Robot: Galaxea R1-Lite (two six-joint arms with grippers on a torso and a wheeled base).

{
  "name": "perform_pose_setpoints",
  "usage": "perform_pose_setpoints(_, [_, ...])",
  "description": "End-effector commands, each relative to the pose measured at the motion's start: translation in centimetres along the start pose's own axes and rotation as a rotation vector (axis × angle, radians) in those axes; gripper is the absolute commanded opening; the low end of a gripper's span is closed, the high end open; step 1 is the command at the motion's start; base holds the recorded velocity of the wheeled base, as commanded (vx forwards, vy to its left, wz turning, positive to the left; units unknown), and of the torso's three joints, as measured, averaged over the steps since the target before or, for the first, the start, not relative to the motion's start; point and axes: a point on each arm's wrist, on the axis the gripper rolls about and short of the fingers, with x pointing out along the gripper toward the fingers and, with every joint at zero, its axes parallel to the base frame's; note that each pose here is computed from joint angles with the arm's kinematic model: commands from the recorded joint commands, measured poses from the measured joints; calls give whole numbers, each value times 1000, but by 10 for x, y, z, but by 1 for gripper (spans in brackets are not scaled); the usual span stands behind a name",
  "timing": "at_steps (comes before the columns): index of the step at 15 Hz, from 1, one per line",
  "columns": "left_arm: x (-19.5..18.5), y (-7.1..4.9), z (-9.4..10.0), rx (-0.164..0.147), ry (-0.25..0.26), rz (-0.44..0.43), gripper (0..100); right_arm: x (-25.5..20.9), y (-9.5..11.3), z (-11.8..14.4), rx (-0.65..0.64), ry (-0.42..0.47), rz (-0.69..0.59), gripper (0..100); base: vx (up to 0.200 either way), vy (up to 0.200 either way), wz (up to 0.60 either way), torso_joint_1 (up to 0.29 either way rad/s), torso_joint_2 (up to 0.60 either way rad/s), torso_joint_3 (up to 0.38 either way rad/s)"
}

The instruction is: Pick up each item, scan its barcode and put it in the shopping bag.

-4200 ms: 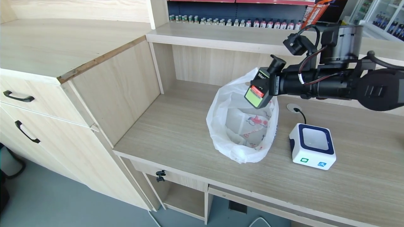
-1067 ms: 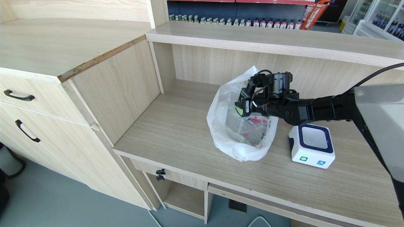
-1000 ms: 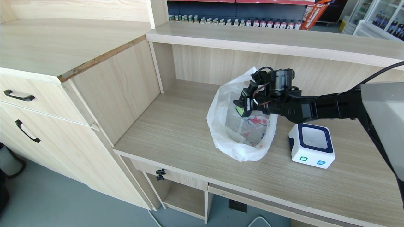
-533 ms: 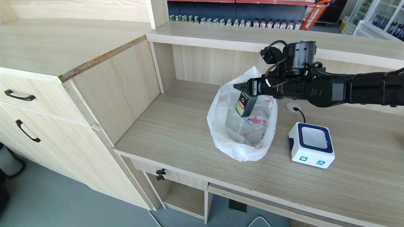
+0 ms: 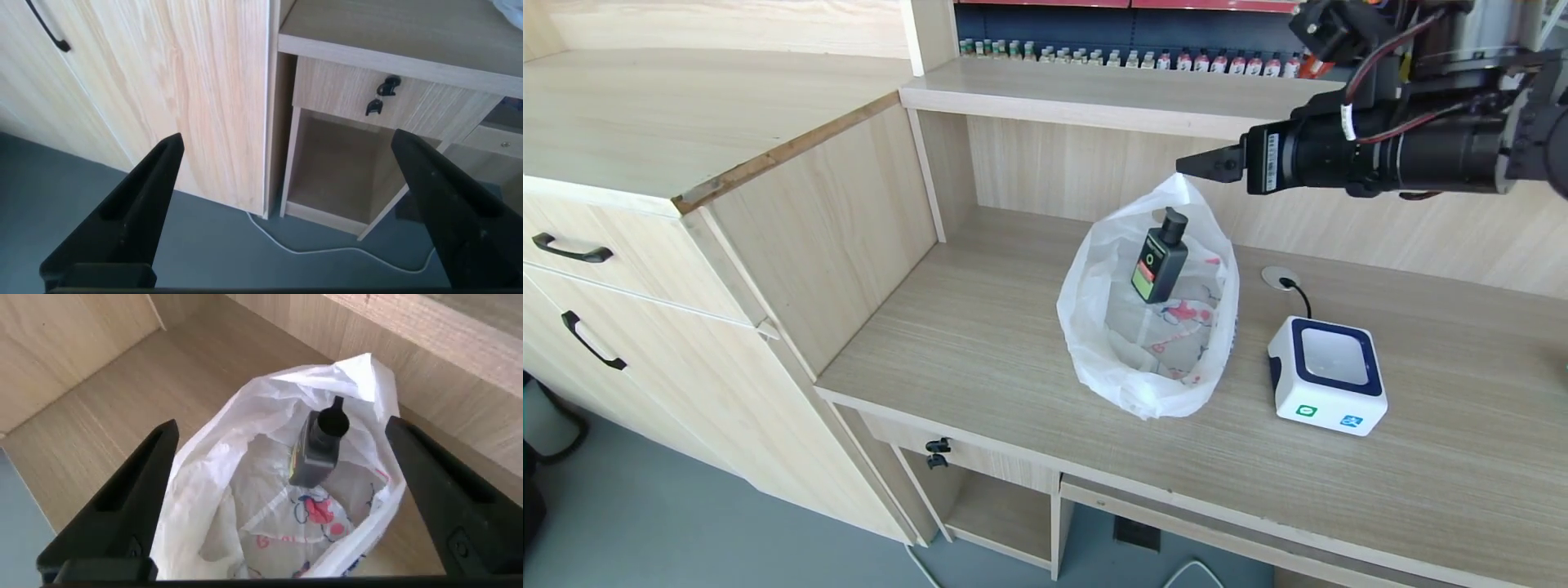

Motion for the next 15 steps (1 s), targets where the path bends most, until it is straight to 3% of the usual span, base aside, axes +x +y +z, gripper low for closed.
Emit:
perform_pose_setpoints(1, [0,0,0,0,0,0,100,-86,-22,20,-112,-66,-104,100,0,0,-600,-7,2,2])
perform_pose_setpoints(5, [0,0,0,0,0,0,100,-118,-45,28,-211,-103,-134,100,0,0,-600,2,5,1])
perform_pose_setpoints(10, [0,0,0,0,0,0,100,-109,-65,3,-68,71,-216,100,0,0,-600,2,3,3])
perform_pose_setpoints(13, [0,0,0,0,0,0,100,-80,-97,-17,11,152,-339,100,0,0,-600,-1,2,4])
perform_pose_setpoints(15, [0,0,0,0,0,0,100,-52,-119,-32,111,204,-360,100,0,0,0,0,0,0])
